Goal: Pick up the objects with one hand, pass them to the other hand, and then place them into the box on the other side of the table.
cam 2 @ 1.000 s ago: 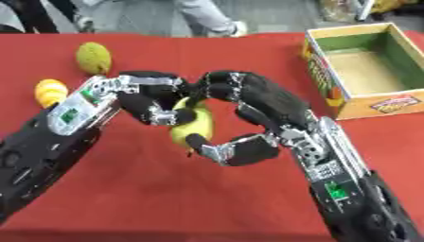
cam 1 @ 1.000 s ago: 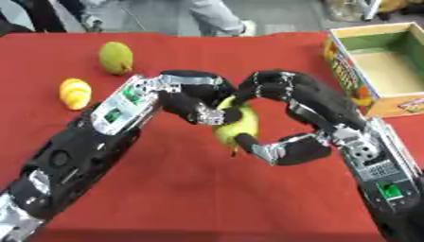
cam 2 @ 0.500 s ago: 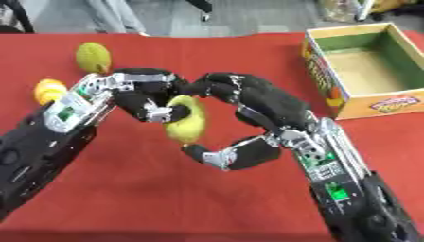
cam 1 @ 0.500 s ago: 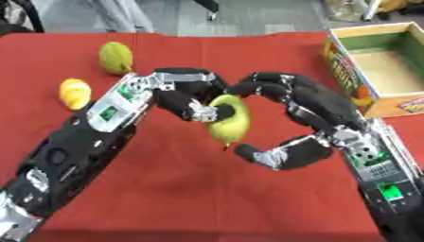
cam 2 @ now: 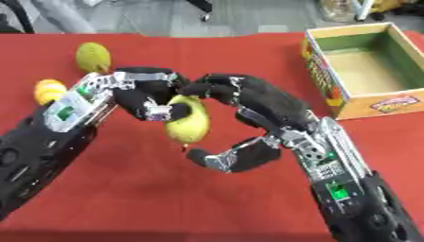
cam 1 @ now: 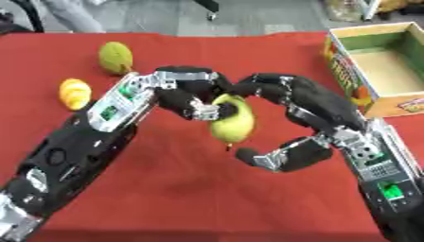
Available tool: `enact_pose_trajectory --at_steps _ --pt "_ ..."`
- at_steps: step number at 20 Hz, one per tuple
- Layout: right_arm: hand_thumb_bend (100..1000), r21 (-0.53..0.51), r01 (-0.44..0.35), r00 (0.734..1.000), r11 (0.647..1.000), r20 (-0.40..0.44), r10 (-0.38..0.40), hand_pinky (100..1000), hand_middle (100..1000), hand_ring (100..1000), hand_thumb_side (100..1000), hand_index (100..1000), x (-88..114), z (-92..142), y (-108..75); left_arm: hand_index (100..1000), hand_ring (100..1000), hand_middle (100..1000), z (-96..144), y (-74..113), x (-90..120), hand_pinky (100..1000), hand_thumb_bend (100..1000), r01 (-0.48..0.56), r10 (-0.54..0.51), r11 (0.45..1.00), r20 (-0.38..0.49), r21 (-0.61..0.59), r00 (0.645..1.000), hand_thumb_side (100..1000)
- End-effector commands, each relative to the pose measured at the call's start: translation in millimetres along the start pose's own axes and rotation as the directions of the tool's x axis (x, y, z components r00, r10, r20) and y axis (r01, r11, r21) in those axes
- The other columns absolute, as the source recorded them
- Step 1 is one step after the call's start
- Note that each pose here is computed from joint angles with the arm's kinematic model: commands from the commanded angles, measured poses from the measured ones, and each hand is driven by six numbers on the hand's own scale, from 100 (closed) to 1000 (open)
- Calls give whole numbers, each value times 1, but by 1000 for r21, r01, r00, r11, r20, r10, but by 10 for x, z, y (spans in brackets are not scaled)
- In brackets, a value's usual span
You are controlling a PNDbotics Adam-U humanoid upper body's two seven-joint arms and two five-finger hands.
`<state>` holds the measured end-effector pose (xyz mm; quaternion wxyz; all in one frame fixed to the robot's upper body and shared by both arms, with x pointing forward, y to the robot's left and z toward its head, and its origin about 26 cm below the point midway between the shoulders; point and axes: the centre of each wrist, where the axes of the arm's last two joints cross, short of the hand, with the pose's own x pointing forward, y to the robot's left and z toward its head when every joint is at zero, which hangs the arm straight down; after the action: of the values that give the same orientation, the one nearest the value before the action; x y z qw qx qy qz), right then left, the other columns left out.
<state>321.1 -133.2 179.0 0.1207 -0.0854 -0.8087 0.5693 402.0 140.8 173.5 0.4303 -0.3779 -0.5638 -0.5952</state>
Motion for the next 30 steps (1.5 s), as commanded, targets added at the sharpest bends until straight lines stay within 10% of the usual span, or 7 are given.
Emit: enact_pose_trajectory --at_steps 1,13,25,30 --pt "365 -6 -30 1000 1000 2 30 733 748 716 511 889 6 -2 -55 489 330 311 -40 34 211 528 100 39 -38 999 21 -27 999 322" --pt "109 -7 -53 999 999 0 53 713 666 676 149 865 3 -3 -39 490 332 312 -85 -6 281 529 100 21 -19 998 32 -52 999 325" --pt "100 -39 -61 998 997 -13 60 646 496 570 100 761 -10 4 -42 530 372 354 -64 3 282 566 100 23 -22 999 22 -46 1000 329" --pt "100 -69 -59 998 996 -22 57 642 420 549 100 726 -13 7 -47 601 437 424 41 48 272 594 417 57 -57 998 12 -4 998 486"
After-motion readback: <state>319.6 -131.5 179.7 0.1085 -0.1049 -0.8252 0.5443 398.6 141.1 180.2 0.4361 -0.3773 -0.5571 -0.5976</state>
